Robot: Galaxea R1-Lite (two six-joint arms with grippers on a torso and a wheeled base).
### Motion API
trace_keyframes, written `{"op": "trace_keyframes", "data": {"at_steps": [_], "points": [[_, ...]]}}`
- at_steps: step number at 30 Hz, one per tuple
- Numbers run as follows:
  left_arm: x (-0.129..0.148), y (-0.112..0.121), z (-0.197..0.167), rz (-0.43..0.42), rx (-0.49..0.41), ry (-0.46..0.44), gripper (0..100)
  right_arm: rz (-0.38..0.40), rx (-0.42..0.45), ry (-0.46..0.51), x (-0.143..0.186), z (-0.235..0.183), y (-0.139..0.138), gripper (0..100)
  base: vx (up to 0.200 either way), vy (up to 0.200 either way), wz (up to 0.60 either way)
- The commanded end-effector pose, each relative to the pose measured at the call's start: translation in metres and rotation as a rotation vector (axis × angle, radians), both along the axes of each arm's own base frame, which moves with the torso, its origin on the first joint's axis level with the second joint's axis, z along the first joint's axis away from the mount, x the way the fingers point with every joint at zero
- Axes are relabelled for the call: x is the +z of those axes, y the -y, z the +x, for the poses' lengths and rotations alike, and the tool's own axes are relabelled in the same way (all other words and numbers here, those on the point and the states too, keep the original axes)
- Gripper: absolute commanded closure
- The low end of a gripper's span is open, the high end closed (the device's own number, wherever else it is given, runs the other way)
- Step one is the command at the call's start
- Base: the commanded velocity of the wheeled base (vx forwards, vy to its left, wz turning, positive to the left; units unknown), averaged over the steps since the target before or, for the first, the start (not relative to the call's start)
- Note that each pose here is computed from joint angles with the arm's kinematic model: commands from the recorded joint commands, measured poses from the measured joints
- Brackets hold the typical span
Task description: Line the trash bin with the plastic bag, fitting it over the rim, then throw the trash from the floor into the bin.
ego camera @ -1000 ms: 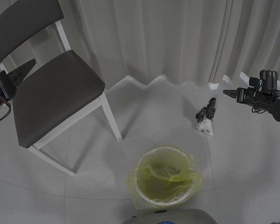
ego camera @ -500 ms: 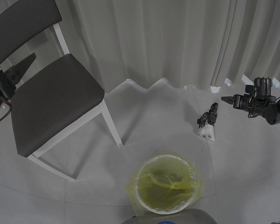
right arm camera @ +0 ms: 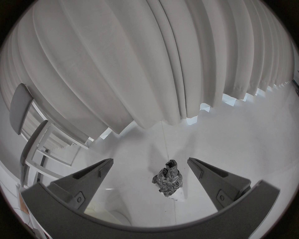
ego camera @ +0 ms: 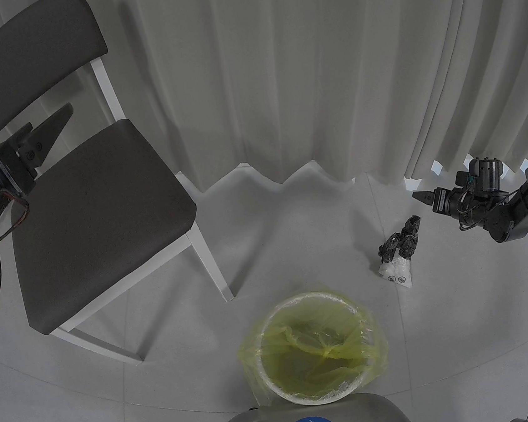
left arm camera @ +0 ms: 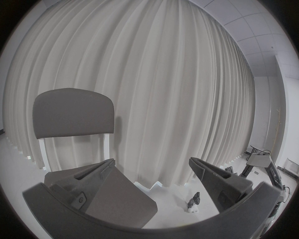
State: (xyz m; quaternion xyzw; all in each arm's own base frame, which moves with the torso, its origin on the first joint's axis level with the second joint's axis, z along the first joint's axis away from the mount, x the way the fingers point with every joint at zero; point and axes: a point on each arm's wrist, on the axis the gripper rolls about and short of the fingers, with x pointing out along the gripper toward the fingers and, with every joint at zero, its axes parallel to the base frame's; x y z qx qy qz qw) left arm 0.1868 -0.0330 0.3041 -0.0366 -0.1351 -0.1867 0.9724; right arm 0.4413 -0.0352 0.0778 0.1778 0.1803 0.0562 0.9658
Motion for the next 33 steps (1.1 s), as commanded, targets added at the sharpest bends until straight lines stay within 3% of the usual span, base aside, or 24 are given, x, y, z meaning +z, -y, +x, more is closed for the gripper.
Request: {"op": "trace_keyframes", "data": {"at_steps": [1, 11, 16, 26, 33], "points": [[-0.004, 0.001, 0.003, 0.002, -0.001, -0.015, 0, 0.003, -0.001, -0.035, -0.018, 0.005, 0.001, 0, 0.000, 0.000, 0.00], [-0.012, 0.001, 0.004, 0.008, -0.007, -0.044, 0, 0.009, -0.006, -0.091, -0.059, 0.022, 0.003, 0, 0.000, 0.000, 0.00], [-0.015, 0.002, 0.006, 0.010, -0.011, -0.056, 0, 0.004, -0.050, -0.095, -0.087, 0.037, 0.000, 0, 0.000, 0.000, 0.00], [-0.021, 0.004, 0.010, 0.015, -0.025, -0.074, 0, 0.152, -0.111, -0.063, -0.118, 0.058, -0.009, 0, 0.000, 0.000, 0.00], [-0.023, 0.004, 0.008, 0.022, -0.050, -0.076, 0, 0.172, -0.106, -0.078, -0.125, 0.059, -0.017, 0, 0.000, 0.000, 0.00]]}}
